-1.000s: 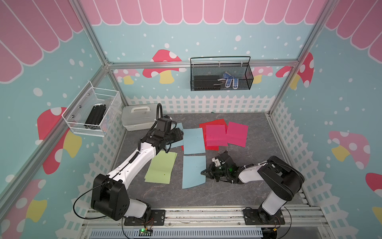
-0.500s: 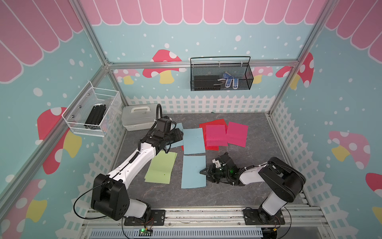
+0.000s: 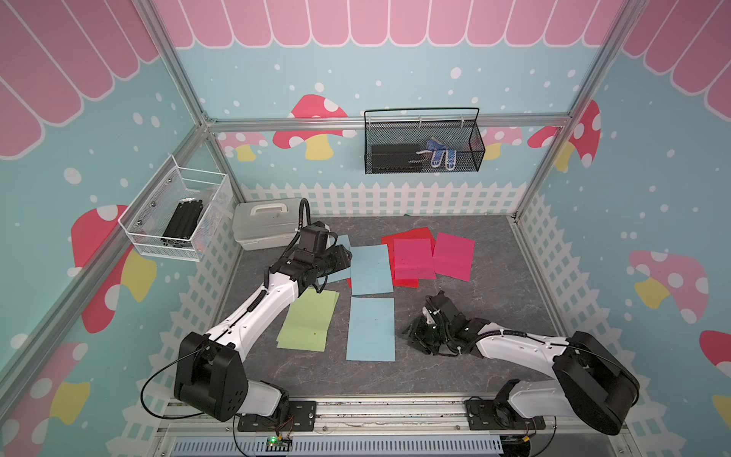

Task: Sort the scattered colored papers by color
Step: Place the colored paper at the center of the board.

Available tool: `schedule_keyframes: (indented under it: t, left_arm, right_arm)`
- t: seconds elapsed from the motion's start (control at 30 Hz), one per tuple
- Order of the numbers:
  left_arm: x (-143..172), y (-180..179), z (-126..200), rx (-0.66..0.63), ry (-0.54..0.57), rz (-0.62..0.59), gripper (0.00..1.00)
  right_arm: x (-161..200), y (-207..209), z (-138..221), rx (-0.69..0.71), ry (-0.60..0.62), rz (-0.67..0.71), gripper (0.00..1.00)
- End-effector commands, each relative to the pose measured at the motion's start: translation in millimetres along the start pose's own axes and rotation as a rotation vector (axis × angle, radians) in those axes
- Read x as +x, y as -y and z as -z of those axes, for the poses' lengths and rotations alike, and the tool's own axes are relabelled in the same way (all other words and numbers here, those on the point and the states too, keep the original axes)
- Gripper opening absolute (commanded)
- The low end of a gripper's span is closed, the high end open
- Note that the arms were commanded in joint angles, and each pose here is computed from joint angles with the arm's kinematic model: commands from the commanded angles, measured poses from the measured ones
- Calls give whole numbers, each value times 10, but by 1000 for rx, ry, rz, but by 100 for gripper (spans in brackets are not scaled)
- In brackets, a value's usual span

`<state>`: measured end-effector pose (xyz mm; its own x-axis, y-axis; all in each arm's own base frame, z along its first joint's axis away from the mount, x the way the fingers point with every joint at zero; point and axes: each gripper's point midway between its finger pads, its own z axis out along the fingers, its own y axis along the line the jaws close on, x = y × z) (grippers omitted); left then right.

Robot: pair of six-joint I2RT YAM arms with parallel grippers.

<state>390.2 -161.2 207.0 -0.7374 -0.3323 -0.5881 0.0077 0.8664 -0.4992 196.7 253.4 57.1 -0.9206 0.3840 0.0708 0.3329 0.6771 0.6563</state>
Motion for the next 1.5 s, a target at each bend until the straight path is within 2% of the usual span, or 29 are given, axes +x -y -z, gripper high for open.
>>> schedule_keyframes:
  t: [0.0,0.17,0.37,0.5,0.63,0.77,1.0,1.2,1.47]
  left_arm:
    - [24,0,-71,20,-9,22,51]
    - [91,-22,-364,25,-68,40,52]
    - [90,-6,-890,40,-154,68,51]
    - [118,-48,-1153,33,-193,91,51]
    - [140,-102,-1302,29,-216,109,50]
    - [241,-158,-1401,22,-249,128,50]
    - [395,-221,-1412,13,-281,145,50]
    - [487,-306,-1479,-8,-306,151,50]
    - [631,-410,-1590,-32,-344,172,49]
  right_arm:
    - [-157,17,182,111,63,103,45]
    - [-611,-325,187,34,63,167,44]
    - [-1347,-887,12,-108,11,271,42]
    - [-1762,-1332,25,-105,24,373,41]
    - [-2073,-1430,-153,-86,7,385,41]
    - [-2383,-1502,-284,-128,-6,380,40]
    - [-2842,-1547,-565,-146,-12,419,41]
    - [-3073,-1560,-691,-164,8,425,43]
    - [-3150,-1531,-766,-170,9,442,44]
